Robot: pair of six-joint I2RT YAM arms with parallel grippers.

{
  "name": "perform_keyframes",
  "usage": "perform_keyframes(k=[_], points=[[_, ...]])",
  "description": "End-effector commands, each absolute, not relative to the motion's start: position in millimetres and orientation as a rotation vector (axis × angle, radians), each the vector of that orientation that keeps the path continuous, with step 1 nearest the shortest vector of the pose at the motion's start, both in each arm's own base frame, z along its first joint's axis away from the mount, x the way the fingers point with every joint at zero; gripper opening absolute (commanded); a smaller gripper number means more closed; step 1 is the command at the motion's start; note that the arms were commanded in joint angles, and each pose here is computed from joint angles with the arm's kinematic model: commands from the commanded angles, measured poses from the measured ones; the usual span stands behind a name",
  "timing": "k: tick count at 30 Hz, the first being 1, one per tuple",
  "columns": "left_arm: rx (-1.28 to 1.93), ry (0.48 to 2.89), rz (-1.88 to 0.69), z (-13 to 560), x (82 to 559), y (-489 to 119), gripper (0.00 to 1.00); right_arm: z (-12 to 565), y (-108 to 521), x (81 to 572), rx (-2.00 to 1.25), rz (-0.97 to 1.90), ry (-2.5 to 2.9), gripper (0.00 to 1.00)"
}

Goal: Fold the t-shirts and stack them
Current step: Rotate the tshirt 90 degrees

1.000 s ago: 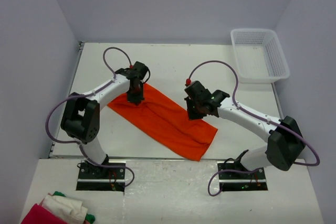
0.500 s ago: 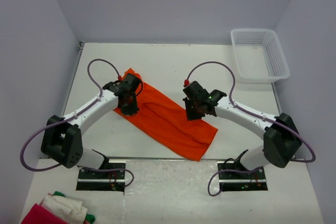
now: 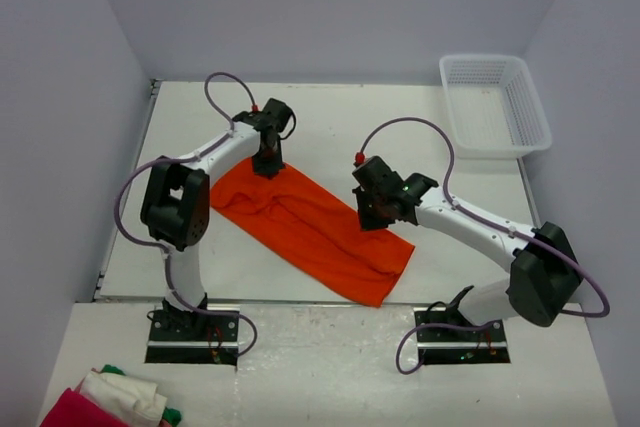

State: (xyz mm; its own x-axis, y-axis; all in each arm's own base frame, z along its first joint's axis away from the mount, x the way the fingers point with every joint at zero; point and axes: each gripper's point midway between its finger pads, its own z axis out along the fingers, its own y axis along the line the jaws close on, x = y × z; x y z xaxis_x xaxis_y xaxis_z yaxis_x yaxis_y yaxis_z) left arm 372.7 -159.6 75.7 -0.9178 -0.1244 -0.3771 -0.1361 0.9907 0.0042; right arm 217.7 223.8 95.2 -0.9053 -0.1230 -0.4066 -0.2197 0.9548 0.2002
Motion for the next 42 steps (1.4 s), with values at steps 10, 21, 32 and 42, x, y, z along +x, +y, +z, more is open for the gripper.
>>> perform_keyframes(k=[10,21,32,42], points=[[-0.230,2.799,0.159,54,374,-114,0.00,97,218,219,-0.255,0.324,2.680,0.00],[-0.246,2.839,0.127,44,332,-106,0.00,94,221,221,-0.254,0.340,2.685,0.00],[-0.210,2.844,0.036,47,300,-119,0.00,91,225,221,-0.252,0.358,2.694,0.00],[-0.199,2.926,0.011,13,280,-124,0.00,94,223,220,-0.246,0.352,2.686,0.00]])
